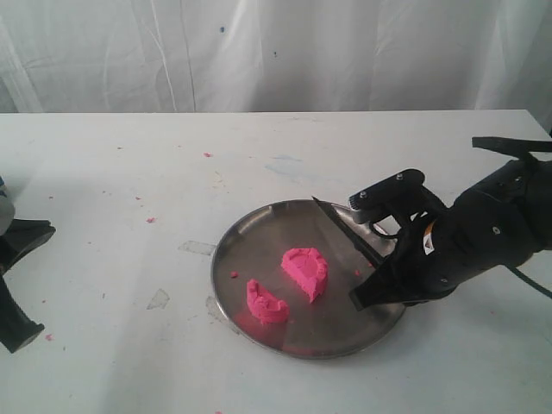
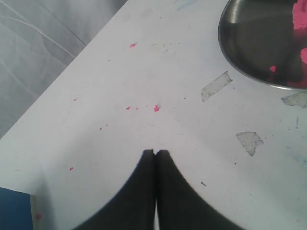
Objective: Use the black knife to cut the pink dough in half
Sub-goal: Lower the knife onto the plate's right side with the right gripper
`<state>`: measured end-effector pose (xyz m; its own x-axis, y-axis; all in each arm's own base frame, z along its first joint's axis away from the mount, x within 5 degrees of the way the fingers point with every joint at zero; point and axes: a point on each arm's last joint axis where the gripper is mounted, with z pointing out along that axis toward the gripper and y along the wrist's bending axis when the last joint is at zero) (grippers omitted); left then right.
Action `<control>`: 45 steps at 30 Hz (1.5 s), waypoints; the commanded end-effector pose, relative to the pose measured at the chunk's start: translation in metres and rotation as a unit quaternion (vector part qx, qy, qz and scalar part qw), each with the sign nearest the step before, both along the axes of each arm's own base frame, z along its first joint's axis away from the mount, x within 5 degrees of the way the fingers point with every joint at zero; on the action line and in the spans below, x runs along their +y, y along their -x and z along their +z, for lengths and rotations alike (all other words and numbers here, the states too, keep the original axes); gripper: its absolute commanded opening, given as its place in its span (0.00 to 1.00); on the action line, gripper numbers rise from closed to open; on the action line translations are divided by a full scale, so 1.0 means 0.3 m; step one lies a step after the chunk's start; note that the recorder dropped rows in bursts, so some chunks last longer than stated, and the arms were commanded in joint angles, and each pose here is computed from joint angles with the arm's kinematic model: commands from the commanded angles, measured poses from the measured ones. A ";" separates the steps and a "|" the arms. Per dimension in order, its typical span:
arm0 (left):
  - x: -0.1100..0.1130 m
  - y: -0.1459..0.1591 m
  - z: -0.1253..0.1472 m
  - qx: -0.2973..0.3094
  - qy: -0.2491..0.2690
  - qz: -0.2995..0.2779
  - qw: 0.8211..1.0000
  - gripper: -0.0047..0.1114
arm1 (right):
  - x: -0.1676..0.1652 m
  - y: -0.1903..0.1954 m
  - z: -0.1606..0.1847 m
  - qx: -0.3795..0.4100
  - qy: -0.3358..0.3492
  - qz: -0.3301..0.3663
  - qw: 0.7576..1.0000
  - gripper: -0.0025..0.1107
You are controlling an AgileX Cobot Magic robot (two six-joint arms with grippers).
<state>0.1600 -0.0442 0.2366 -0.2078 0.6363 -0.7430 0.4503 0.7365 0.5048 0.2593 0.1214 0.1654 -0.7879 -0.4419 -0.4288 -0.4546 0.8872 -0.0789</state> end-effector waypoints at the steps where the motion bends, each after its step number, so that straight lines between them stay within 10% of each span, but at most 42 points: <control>1: 0.003 0.006 -0.004 0.001 0.003 0.003 1.000 0.04 | -0.003 -0.008 -0.003 -0.005 -0.002 0.001 1.000 0.02; 45: 0.003 0.006 -0.004 0.004 0.013 0.009 1.000 0.04 | 0.007 -0.024 -0.057 0.004 0.005 0.015 1.000 0.25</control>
